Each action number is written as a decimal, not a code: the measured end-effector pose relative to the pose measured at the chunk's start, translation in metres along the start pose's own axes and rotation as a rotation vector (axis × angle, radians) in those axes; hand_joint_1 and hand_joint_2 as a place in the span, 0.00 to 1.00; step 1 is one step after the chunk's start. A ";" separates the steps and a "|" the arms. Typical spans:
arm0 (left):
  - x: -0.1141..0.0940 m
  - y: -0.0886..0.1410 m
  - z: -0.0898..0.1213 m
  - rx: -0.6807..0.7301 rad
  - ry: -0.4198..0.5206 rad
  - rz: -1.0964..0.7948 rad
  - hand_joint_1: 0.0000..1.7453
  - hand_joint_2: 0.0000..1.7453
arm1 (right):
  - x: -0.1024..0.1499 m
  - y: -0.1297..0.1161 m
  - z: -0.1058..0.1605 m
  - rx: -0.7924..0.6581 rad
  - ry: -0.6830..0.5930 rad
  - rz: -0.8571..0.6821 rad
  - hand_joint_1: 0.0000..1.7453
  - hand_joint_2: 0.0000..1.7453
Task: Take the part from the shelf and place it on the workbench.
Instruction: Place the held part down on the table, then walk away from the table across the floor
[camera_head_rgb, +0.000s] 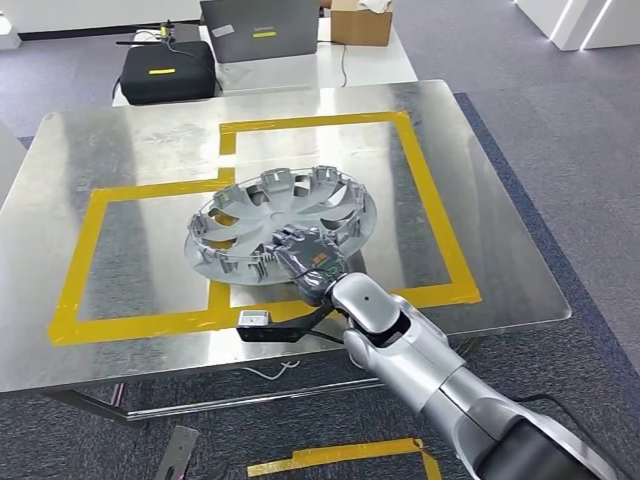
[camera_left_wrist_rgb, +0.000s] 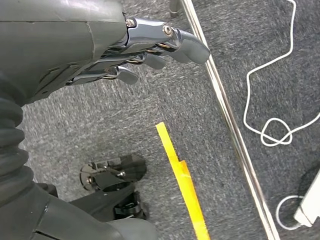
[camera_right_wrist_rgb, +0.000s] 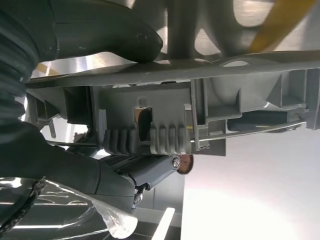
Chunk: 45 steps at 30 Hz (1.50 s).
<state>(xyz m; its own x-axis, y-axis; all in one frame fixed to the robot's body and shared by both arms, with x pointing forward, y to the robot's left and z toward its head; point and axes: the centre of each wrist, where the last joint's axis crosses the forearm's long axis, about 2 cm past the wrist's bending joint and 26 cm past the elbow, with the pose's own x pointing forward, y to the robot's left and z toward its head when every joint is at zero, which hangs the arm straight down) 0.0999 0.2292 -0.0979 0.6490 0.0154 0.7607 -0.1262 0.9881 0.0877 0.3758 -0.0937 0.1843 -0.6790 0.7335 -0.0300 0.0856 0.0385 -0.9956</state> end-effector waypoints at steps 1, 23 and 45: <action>0.001 -0.001 0.000 -0.003 0.001 -0.009 0.00 1.00 | -0.002 -0.001 -0.004 0.010 0.013 0.008 1.00 1.00; 0.002 -0.007 0.001 -0.034 -0.001 -0.081 0.00 0.50 | -0.061 0.019 -0.002 0.092 0.328 -0.091 0.00 0.00; -0.014 -0.006 0.013 0.005 -0.030 0.009 0.00 0.00 | -0.047 0.031 0.022 0.071 0.194 -0.497 0.00 0.00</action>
<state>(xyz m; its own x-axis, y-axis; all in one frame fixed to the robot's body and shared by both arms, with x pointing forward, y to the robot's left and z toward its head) 0.0821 0.2210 -0.1004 0.6246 0.0199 0.7807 -0.1361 0.9872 0.0837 0.3941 -0.1417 0.1528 -0.4775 0.7503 0.4571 -0.2660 0.3724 -0.8891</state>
